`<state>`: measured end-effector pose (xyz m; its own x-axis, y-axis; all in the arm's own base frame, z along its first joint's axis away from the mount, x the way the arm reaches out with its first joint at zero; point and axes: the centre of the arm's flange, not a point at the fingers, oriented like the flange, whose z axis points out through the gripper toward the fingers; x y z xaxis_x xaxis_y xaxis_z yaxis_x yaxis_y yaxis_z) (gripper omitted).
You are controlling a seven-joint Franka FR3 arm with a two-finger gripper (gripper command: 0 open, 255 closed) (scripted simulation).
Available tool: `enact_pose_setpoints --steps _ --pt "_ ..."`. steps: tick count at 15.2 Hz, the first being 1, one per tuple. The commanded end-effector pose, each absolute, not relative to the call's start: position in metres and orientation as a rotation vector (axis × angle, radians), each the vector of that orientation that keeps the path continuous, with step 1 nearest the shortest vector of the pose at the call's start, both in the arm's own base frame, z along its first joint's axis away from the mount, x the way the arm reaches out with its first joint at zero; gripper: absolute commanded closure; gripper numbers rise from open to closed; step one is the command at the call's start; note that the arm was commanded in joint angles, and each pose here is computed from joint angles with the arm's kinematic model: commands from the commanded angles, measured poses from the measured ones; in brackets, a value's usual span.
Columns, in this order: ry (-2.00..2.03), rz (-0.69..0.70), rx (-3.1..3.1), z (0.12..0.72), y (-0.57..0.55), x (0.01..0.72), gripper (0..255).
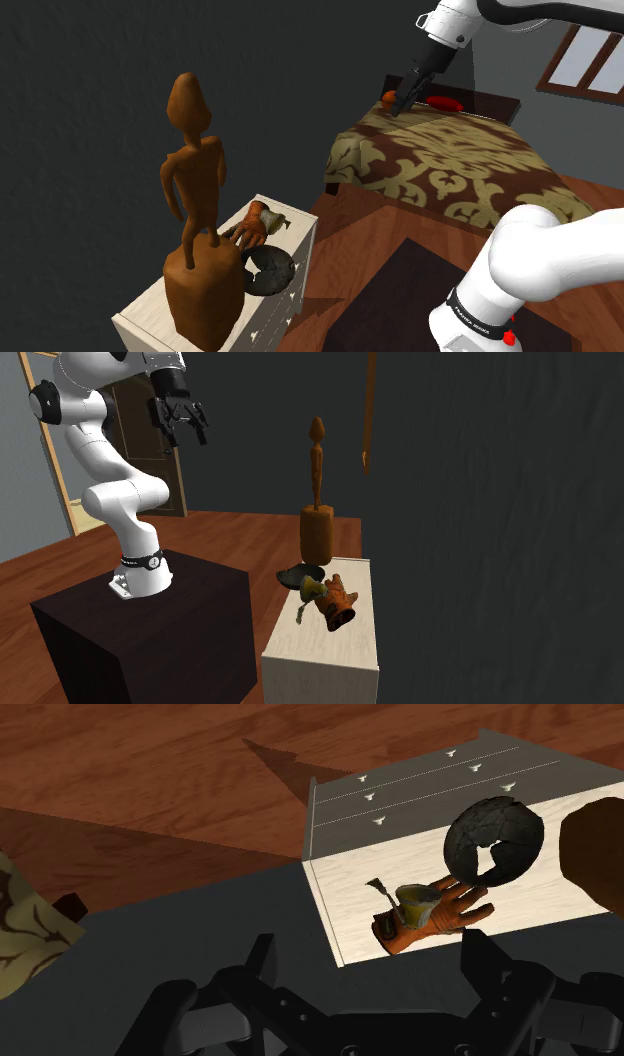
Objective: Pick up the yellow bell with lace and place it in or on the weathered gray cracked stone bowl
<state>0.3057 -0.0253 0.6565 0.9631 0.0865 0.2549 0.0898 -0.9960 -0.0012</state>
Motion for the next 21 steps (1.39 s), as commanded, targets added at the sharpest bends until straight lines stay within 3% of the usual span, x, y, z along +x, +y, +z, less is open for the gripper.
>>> enact_pose_setpoints --steps 1,21 --pt "-0.139 -0.402 -3.100 0.657 -0.025 0.306 0" --pt "-0.263 -0.207 -3.017 0.463 0.031 0.486 0"
